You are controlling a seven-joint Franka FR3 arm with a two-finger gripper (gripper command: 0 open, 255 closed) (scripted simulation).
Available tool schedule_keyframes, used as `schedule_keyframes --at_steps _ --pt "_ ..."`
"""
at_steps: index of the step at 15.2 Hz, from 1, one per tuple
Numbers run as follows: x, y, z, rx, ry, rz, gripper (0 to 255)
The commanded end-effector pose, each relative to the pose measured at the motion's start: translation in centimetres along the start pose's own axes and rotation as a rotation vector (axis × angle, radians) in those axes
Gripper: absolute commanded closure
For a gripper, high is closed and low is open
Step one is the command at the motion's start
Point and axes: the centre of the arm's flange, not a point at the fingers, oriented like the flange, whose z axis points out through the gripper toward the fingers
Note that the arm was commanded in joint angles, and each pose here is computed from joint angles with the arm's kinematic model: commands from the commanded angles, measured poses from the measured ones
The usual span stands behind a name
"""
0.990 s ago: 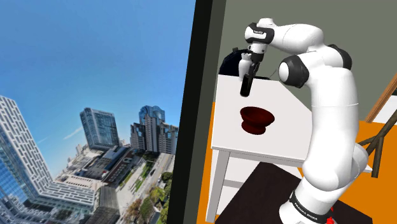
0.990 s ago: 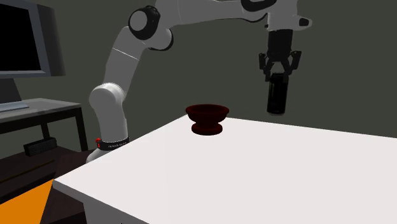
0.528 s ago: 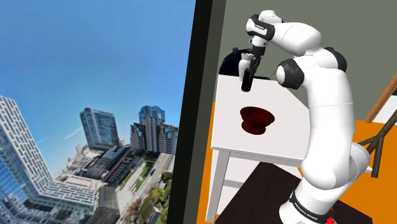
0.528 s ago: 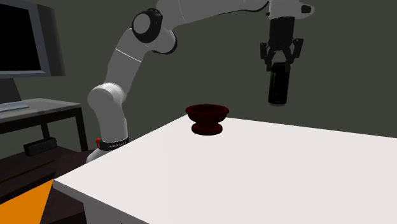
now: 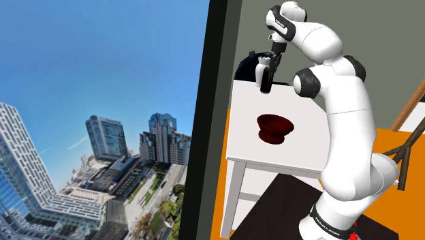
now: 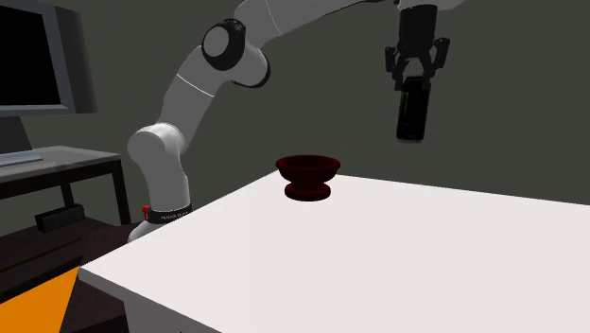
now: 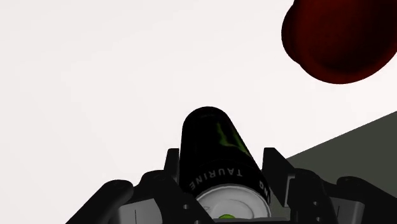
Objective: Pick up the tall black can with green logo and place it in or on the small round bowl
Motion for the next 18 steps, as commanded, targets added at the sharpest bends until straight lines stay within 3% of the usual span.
schedule_keyframes --at_steps 1,18 --pt "-1.1 -1.7 -0.6 -0.002 0.003 -0.001 255" --pt "-13.2 -20.0 -5.3 -0.002 0.003 -0.001 255"
